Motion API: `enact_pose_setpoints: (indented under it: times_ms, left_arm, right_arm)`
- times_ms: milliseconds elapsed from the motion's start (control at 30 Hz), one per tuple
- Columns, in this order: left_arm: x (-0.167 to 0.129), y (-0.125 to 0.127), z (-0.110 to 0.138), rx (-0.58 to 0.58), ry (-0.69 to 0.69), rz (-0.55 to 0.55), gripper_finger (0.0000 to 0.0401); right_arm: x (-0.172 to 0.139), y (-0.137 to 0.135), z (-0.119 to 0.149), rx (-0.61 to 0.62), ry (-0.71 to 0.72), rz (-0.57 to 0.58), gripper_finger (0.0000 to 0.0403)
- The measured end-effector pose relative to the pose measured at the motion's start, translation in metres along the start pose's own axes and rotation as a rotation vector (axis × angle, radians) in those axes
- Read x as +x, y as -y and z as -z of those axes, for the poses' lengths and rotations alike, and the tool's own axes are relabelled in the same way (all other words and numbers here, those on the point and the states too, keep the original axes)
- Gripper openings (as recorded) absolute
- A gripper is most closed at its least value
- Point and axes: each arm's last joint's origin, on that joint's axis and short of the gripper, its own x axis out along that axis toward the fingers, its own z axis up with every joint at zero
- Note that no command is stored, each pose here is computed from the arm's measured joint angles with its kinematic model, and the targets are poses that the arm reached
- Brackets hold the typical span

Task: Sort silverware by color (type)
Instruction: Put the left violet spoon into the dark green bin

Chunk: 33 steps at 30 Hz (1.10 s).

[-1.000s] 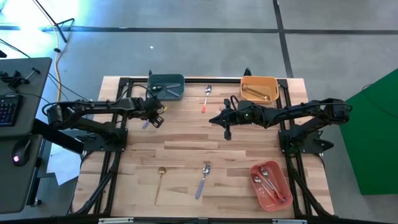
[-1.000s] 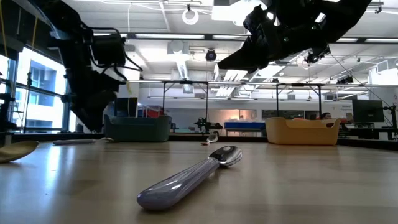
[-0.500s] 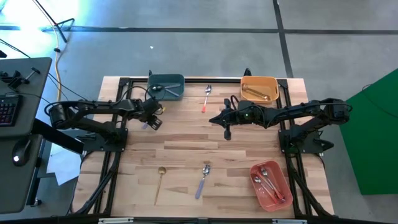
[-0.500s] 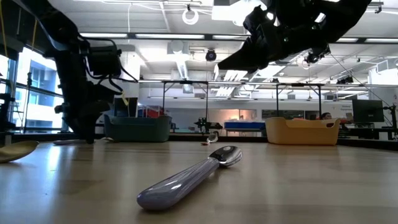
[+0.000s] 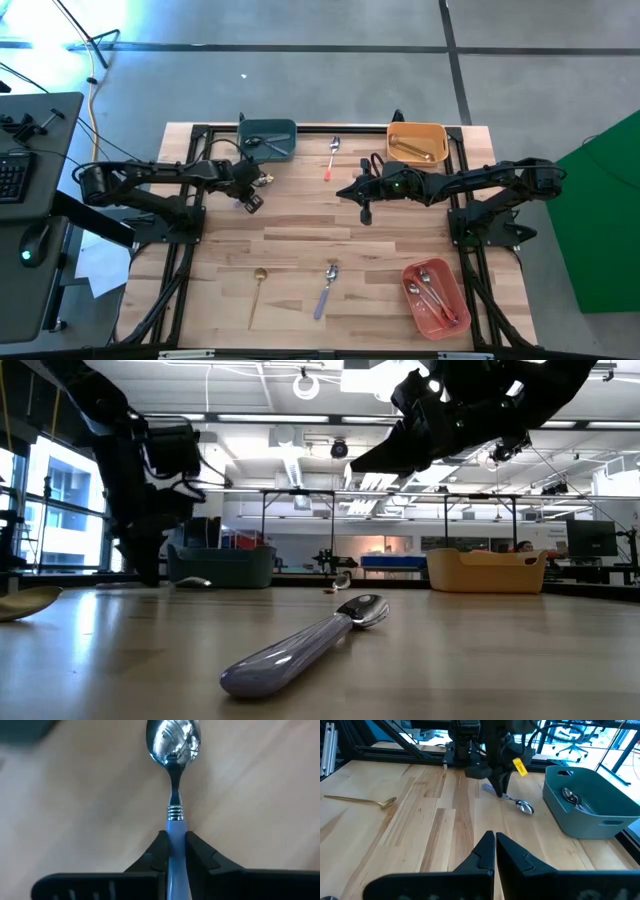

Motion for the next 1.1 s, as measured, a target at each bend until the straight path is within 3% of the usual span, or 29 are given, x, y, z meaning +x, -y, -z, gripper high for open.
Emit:
enact_pose_setpoints:
  times_ms: [300,600,733,933,1100]
  left_arm:
    - [-0.050,0.009,-0.052,0.121,0.121,-0.007,0.0020]
    - [-0.104,-0.030,-0.110,0.273,0.251,-0.129,0.0020]
    - [-0.097,-0.049,-0.126,0.337,0.164,-0.137,0.0020]
    - [-0.056,-0.070,-0.143,0.417,-0.011,-0.140,0.0019]
    - [-0.025,-0.082,-0.154,0.445,-0.078,-0.120,0.0019]
  right_arm:
    - [0.000,0.000,0.000,0.001,-0.003,0.000,0.0000]
    - [0.000,0.000,0.001,0.002,-0.007,0.000,0.0000]
    - [0.000,0.000,0.001,0.001,-0.007,0.000,0.0000]
    - [0.000,0.000,0.001,-0.001,-0.007,0.000,0.0000]
    - [0.000,0.000,0.001,-0.011,-0.008,0.000,0.0000]
